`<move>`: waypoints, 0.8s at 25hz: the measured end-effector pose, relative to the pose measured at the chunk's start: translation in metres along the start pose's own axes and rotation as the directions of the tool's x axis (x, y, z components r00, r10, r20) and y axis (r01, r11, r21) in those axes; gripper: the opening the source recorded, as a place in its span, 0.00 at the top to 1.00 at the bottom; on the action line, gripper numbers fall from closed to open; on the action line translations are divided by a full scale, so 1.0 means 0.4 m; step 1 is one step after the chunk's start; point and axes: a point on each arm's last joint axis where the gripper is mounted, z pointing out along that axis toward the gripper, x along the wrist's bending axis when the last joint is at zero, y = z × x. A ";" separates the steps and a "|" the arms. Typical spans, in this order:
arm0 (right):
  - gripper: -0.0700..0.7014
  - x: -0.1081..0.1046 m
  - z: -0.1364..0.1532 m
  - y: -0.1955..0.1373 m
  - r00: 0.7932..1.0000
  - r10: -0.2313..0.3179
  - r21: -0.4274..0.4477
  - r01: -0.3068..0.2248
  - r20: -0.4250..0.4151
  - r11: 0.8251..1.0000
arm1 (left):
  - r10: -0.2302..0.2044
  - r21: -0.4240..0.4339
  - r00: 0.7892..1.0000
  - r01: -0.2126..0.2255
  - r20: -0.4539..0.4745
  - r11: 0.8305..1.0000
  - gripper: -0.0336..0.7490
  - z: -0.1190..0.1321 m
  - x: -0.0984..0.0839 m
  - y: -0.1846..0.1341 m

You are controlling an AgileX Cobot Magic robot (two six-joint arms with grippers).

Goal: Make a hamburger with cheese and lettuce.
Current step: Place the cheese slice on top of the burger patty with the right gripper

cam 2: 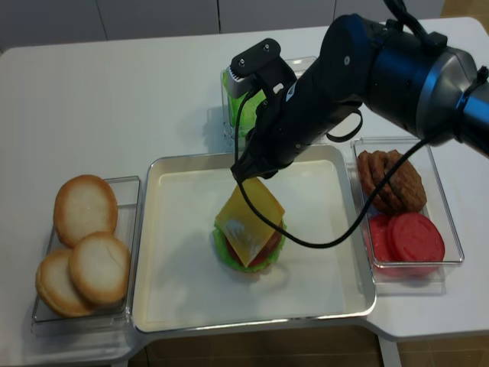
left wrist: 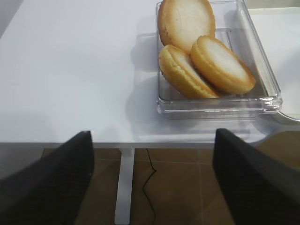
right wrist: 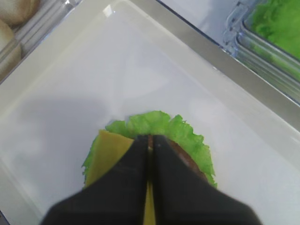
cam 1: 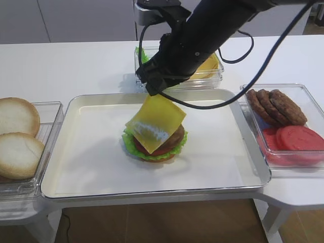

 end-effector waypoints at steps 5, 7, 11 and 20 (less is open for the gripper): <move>0.90 -0.007 0.017 -0.005 1.000 0.003 0.015 -0.003 0.002 1.000 | 0.000 0.000 1.000 0.000 0.000 1.000 0.22 0.000 0.000 0.000; 0.90 -0.011 0.021 -0.006 1.000 -0.005 0.018 0.005 0.013 1.000 | 0.000 0.000 1.000 0.000 0.000 1.000 0.22 0.000 0.000 0.000; 0.90 -0.015 0.023 -0.006 0.999 -0.022 0.021 0.022 0.031 1.000 | 0.000 0.000 1.000 0.000 0.000 1.000 0.22 0.000 0.000 0.000; 0.90 -0.020 0.025 -0.007 0.998 -0.035 0.023 0.034 0.045 0.999 | 0.000 0.000 1.000 0.000 0.000 1.000 0.22 0.000 0.000 0.000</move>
